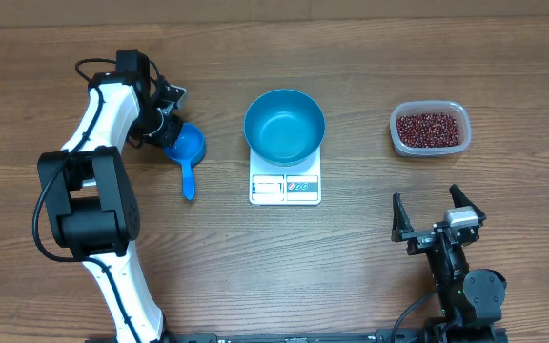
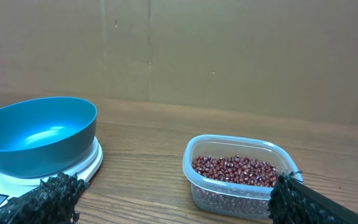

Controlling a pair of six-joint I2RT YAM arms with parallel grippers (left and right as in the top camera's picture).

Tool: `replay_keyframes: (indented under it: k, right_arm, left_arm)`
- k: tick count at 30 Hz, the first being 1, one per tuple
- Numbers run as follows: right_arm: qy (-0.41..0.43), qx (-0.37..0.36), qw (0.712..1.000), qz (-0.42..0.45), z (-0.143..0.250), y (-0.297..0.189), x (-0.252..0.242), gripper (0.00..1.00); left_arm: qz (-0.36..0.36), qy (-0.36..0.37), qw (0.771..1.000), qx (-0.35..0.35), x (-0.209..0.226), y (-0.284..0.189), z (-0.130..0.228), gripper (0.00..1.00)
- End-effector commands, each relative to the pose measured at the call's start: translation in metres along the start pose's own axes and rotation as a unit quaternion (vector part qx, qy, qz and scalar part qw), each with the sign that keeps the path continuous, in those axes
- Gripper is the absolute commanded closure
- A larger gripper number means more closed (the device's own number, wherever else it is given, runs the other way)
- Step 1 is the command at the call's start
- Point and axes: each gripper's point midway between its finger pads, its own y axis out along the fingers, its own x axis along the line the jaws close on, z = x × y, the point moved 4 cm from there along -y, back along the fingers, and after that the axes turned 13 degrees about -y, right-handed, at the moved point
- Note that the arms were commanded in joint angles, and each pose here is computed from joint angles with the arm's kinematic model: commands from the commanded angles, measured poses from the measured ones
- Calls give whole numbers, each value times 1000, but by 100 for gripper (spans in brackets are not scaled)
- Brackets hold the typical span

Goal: Scoop item into bowl and weigh 150g on scale
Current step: 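Close the left gripper on the blue scoop's cup rim, then lift the blue scoop with the left gripper over the teal bowl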

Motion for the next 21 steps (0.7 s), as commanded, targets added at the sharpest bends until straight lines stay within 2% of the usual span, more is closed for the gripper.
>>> replay_keyframes:
  k: [1, 10, 17, 21]
  right_arm:
    - [-2, 0, 1000, 2, 3, 0, 0, 0]
    - [-2, 0, 1000, 2, 3, 0, 0, 0]
    - [-2, 1, 1000, 2, 3, 0, 0, 0]
    - [-2, 0, 1000, 2, 3, 0, 0, 0]
  left_arm:
    - [3, 2, 1000, 16, 2, 10, 6, 96]
    - [2, -19, 1000, 14, 1, -6, 1, 96]
    - [-3, -40, 999, -21, -3, -80, -30, 96]
    - [-4, -105, 993, -61, -9, -142, -44, 96]
